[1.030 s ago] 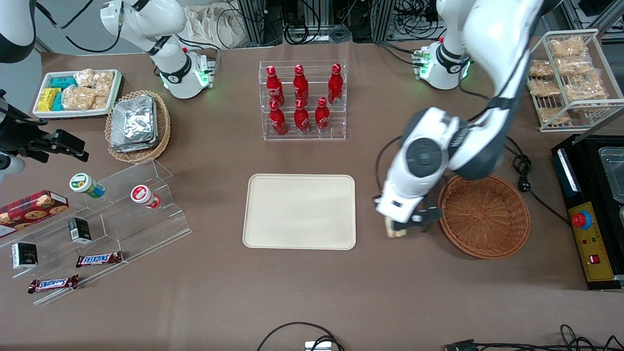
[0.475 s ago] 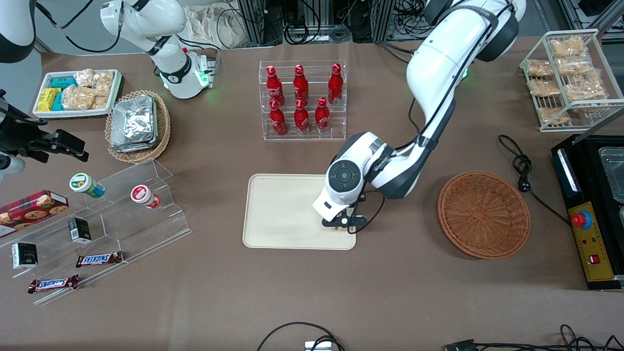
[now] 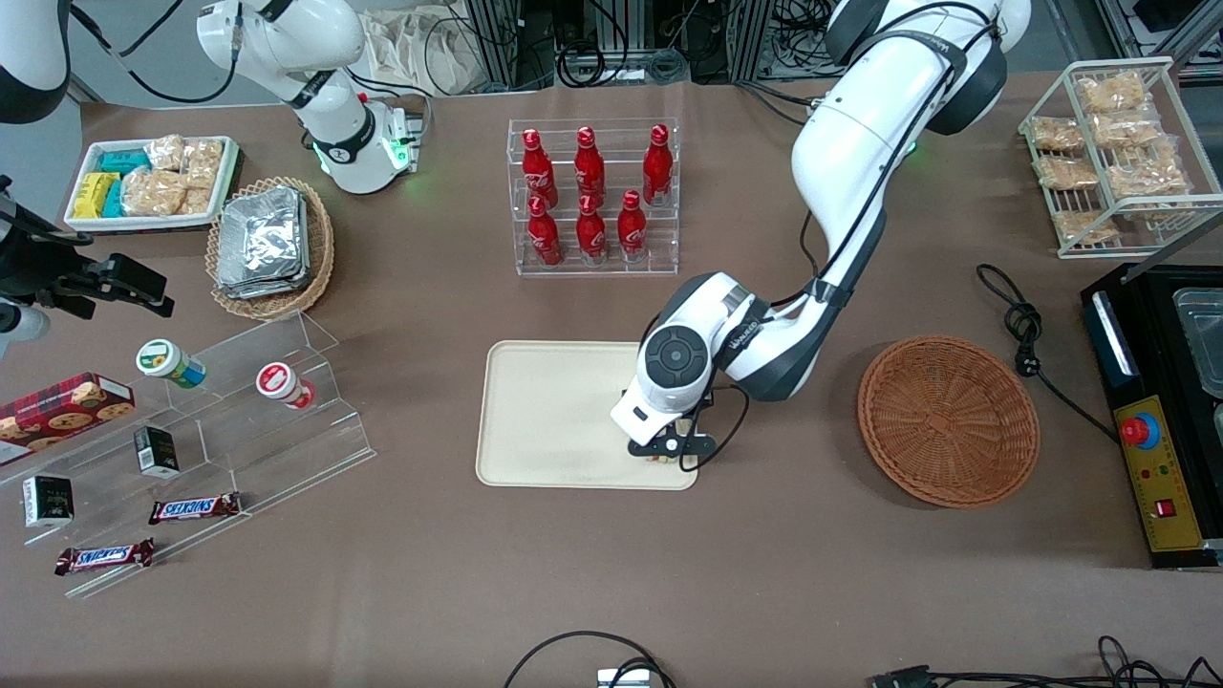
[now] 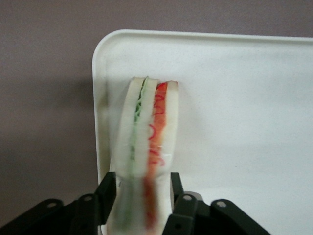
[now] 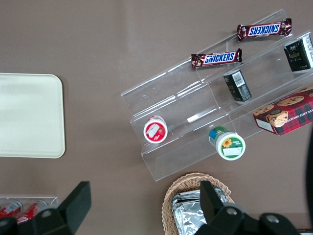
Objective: Place sandwich from basket to tray
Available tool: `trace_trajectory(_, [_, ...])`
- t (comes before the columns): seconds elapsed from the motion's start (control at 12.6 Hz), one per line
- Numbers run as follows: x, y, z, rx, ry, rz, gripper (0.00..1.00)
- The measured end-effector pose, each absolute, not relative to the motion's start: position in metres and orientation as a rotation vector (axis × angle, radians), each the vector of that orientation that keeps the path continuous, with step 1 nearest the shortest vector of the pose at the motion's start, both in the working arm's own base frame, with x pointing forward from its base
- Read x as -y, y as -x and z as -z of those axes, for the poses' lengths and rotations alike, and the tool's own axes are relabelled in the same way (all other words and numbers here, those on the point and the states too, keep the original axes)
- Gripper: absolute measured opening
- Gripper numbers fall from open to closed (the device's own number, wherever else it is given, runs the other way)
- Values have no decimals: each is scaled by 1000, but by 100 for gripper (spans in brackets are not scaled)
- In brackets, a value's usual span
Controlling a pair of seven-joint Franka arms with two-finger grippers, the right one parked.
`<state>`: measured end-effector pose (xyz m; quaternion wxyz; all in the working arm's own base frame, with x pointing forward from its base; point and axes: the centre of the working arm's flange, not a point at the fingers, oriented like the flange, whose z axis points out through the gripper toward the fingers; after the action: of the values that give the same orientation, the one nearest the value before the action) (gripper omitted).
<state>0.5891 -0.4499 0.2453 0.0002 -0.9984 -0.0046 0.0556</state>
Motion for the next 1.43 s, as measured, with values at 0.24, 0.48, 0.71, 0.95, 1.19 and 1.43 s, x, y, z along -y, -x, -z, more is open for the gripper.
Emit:
trace_trajectory(0.24, [448,-597,-266,30,3152,-128,93])
trace_trajectory(0.48, [421,-599,-299,169,3061,-206,100])
trace_trajectory(0.71, [385,-590,-332,243,3030,-171,100])
trace_trajectory(0.95, [339,-555,-355,267,3033,-72,100])
trace_trajectory(1.19, [293,-527,-386,223,3013,-20,100])
trace_trajectory(1.43, [241,-536,-424,242,3013,30,100])
